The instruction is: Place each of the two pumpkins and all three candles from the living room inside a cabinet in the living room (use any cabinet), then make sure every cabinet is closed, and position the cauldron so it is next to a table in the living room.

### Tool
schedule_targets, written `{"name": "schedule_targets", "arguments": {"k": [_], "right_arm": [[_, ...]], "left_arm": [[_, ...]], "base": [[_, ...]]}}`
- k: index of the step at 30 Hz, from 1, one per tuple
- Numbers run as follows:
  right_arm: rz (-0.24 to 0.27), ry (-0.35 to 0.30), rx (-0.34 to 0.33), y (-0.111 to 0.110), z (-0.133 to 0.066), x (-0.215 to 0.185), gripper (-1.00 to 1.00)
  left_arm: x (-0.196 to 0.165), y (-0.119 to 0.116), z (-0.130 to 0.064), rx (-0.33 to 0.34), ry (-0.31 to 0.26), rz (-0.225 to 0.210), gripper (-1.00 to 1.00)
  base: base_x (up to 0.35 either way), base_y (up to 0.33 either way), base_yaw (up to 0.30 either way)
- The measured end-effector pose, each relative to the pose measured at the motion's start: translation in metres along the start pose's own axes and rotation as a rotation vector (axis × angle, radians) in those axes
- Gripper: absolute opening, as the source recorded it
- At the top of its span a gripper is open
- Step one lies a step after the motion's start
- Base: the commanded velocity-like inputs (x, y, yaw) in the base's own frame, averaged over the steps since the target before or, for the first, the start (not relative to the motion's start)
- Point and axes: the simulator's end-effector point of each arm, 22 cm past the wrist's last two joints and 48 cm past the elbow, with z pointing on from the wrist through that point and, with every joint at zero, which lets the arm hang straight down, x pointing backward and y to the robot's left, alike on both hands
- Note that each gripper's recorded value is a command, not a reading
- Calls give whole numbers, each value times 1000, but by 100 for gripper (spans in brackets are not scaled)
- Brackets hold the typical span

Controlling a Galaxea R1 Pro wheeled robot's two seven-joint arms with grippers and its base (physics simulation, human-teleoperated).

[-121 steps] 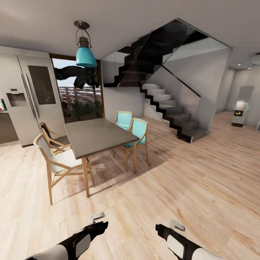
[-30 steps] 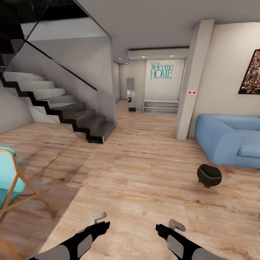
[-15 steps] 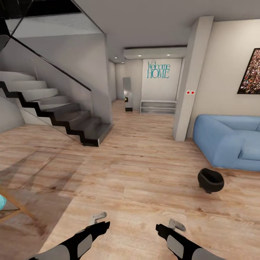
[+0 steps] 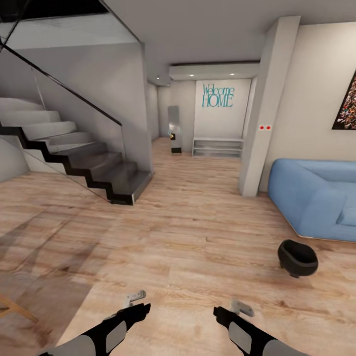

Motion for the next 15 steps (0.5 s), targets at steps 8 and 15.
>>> {"name": "schedule_targets", "arguments": {"k": [8,15], "right_arm": [[0,1,0,0,0,0,100],[0,1,0,0,0,0,100]], "left_arm": [[0,0,0,0,-1,0,100],[0,0,0,0,0,0,100]], "base": [[337,0,0],[337,0,-68]]}}
